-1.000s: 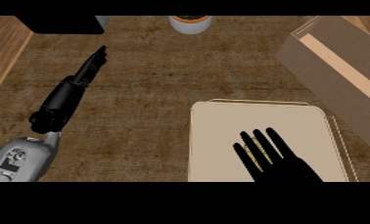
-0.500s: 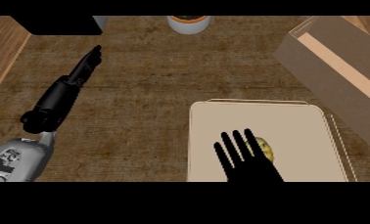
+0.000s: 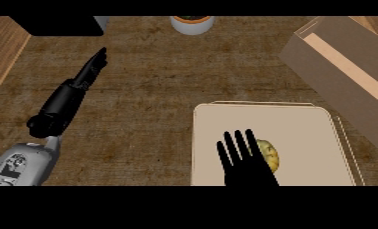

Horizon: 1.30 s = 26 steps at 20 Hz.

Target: Pick the squash from the tray and place it in the cardboard box

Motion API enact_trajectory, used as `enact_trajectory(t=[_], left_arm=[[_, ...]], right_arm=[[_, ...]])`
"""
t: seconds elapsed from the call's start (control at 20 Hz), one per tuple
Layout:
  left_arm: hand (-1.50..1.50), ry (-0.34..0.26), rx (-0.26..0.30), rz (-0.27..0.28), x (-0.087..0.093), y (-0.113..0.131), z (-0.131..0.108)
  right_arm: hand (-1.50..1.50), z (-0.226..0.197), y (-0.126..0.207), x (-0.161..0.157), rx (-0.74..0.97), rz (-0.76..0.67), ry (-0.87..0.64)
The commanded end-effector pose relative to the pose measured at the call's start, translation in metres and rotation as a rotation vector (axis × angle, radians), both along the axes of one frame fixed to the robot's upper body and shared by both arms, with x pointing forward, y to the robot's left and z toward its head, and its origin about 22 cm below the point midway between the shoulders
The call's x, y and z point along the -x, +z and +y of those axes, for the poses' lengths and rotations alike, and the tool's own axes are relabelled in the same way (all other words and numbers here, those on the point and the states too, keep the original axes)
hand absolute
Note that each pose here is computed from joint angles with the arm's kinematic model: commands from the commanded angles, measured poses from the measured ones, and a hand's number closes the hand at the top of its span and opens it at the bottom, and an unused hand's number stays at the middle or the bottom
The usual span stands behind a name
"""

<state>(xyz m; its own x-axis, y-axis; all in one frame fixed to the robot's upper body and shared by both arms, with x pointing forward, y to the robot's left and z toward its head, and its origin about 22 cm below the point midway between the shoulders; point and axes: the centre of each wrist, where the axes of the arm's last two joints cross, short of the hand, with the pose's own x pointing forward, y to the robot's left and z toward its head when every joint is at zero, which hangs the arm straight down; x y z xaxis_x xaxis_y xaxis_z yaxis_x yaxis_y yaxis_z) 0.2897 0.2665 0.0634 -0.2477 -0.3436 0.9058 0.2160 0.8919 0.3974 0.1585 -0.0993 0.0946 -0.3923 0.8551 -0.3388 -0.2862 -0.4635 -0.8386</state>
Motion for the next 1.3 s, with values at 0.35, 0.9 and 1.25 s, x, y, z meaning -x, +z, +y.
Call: enact_trajectory(t=[0.35,0.9,1.25], left_arm=[[0.0,-0.002,-0.002,-0.005,-0.009,0.001,-0.012],[0.0,-0.002,0.014,0.015,0.006,-0.001,-0.003],[0.0,0.002,-0.002,0.003,-0.007,-0.008,0.005]], right_arm=[[-1.5,-0.001,-0.014,-0.027,0.078,-0.015,-0.085],[-1.5,-0.026,-0.04,-0.037,0.112,-0.003,-0.125],[-1.5,-0.042,-0.053,-0.054,0.09,-0.017,-0.143]])
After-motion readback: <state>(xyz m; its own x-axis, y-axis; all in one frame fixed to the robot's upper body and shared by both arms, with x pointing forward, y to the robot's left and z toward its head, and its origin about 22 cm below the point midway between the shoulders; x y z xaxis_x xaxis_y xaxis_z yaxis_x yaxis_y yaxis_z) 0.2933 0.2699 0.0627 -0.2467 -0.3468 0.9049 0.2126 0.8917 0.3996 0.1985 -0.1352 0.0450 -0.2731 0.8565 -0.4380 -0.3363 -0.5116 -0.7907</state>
